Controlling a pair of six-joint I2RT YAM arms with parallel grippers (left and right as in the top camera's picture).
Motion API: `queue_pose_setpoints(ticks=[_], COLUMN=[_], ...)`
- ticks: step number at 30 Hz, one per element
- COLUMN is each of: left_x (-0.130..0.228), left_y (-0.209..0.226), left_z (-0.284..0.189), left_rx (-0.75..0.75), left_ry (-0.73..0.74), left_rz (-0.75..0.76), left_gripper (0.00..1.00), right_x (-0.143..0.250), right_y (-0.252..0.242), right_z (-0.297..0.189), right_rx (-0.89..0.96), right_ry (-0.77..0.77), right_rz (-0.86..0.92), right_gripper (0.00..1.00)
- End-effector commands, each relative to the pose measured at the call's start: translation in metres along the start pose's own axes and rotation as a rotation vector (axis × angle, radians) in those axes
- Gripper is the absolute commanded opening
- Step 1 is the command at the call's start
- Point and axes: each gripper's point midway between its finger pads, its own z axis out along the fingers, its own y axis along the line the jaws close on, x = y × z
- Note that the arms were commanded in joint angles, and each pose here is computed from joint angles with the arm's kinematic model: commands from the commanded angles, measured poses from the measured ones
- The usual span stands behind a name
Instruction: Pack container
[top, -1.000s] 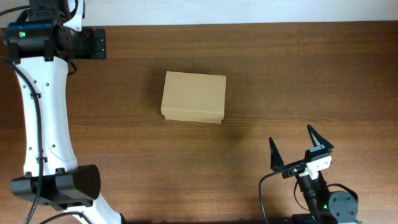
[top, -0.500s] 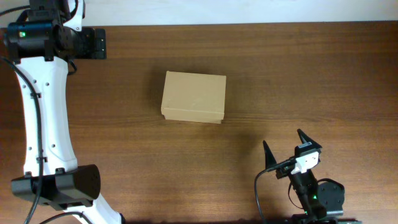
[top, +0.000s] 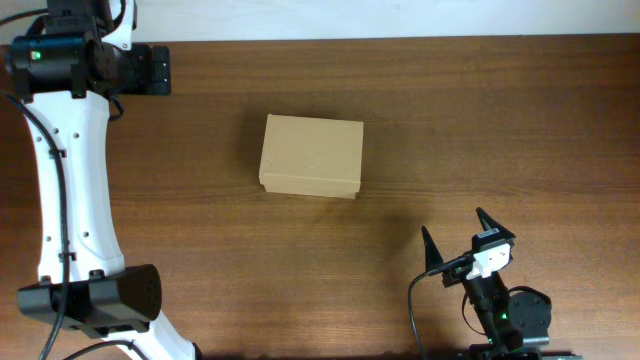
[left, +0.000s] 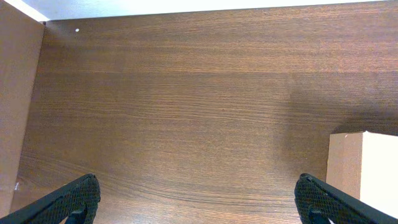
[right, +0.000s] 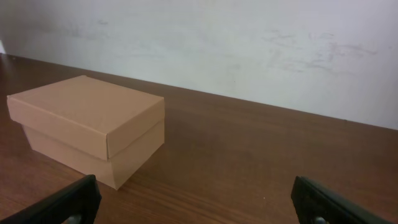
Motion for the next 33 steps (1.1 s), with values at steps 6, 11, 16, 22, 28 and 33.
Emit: queue_pose_setpoints(ticks=[6,11,16,22,28,33], left_x=[0.0,-0.002,-0.02,-0.023,0.05,0.127], left_y=[0.003,0.004,0.001,-0.03,-0.054,-0.061], left_z=[0.001,-0.01,-0.066,-0.116,-0.117,-0.086], left_rx=[-0.009,-0.012,0.034,0.114,0.148,0.149], left_ry=[0.002,-0.022,-0.225,-0.642,-0.774,-0.768], left_rz=[-0.002,-0.005,-0.026,-0.006,0.013,0.014], left_gripper=[1.0,1.0,1.0,1.0,1.0,1.0], right_x=[0.004,0.004,0.004,0.004,0.004,0.004], right_y=[-0.001,-0.001,-0.001,-0.001,-0.001,-0.001], right_z=[0.0,0.0,0.0,0.0,0.0,0.0], right_rx=[0.006,0.006,0.006,0.006,0.006,0.006], right_ry=[-0.003,-0.003,-0.003,-0.003,-0.003,-0.003], right_rz=[-0.004,-0.004,-0.004,-0.004,-0.004,-0.004], right_gripper=[0.99,0.99,0.99,0.99,0.99,0.99])
